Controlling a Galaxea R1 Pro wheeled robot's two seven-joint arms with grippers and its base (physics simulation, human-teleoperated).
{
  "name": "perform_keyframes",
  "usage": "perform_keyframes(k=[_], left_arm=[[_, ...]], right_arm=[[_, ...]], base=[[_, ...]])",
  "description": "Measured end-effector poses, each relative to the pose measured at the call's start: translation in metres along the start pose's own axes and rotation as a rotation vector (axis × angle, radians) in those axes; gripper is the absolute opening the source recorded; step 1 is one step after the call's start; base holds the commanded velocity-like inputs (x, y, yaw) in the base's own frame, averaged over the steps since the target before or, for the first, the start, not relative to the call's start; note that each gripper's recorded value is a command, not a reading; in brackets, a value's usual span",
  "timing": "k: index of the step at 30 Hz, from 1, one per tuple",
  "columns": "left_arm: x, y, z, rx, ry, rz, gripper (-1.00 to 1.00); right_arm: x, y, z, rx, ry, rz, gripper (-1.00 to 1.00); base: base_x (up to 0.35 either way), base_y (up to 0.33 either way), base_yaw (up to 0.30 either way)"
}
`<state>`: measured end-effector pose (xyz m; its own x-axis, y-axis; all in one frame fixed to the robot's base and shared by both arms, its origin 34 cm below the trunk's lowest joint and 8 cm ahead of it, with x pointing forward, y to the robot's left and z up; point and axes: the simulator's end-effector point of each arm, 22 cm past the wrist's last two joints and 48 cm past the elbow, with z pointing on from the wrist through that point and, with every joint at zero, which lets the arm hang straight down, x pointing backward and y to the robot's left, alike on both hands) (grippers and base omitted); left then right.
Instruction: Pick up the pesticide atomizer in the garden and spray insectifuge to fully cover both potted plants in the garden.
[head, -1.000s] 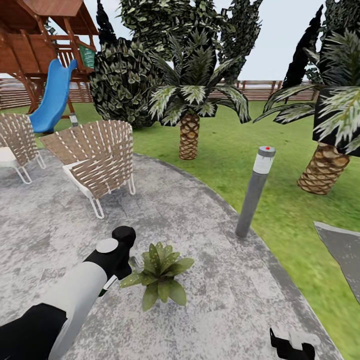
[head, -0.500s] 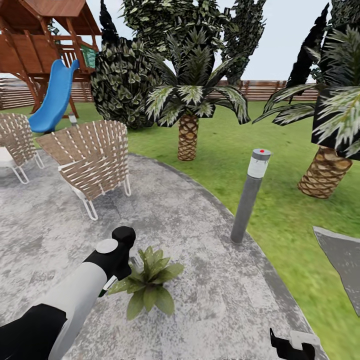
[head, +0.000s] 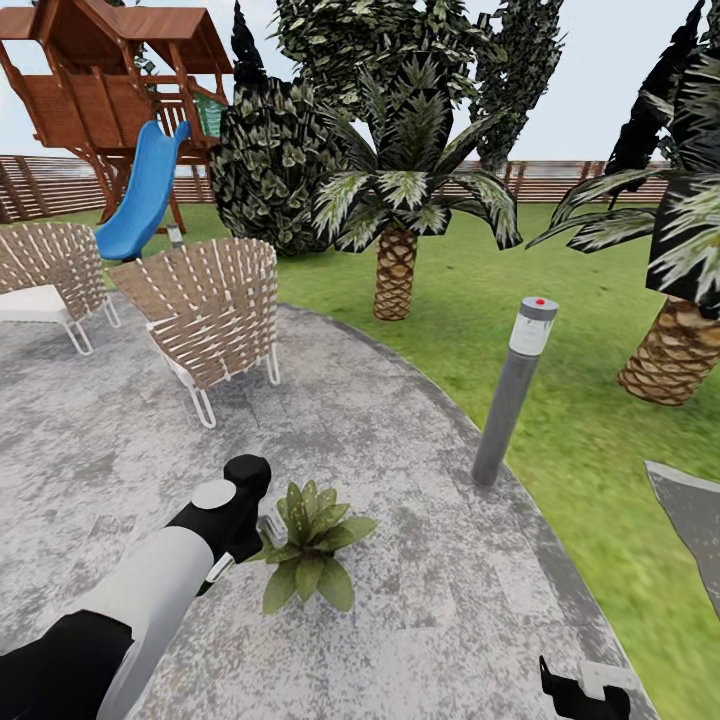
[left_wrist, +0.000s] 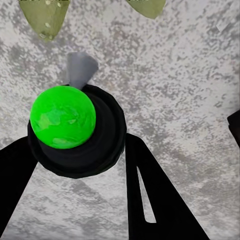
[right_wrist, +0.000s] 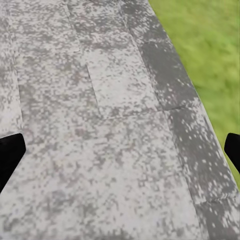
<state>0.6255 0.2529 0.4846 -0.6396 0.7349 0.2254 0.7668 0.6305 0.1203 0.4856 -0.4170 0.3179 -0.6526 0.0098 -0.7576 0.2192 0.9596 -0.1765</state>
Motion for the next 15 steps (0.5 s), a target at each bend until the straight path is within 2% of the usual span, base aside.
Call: perform_keyframes(k=[9, 12, 15], left_arm=[[0.0019, 0.0003, -0.0006, -0.002, 0.001, -0.002, -1.0], [0.0031, 0.0001, 0.001, -0.002, 0.004, -0.001, -1.0], [0.0033, 0.0002, 0.0012, -0.002, 0.004, -0.001, -1.0]], right_arm=[[-0.002, 0.0, -0.0002, 0.0, -0.004, 0.001, 1.0], [-0.0017, -0.0002, -0.0001, 0.0, -0.004, 0.001, 1.0], [-0.0018, -0.0001, 0.0, 0.001, -0.004, 0.001, 1.0]], base=[[-0.006, -0.005, -0.053], [-0.195, -0.147, 0.03], [-0.257, -0.19, 0.206]])
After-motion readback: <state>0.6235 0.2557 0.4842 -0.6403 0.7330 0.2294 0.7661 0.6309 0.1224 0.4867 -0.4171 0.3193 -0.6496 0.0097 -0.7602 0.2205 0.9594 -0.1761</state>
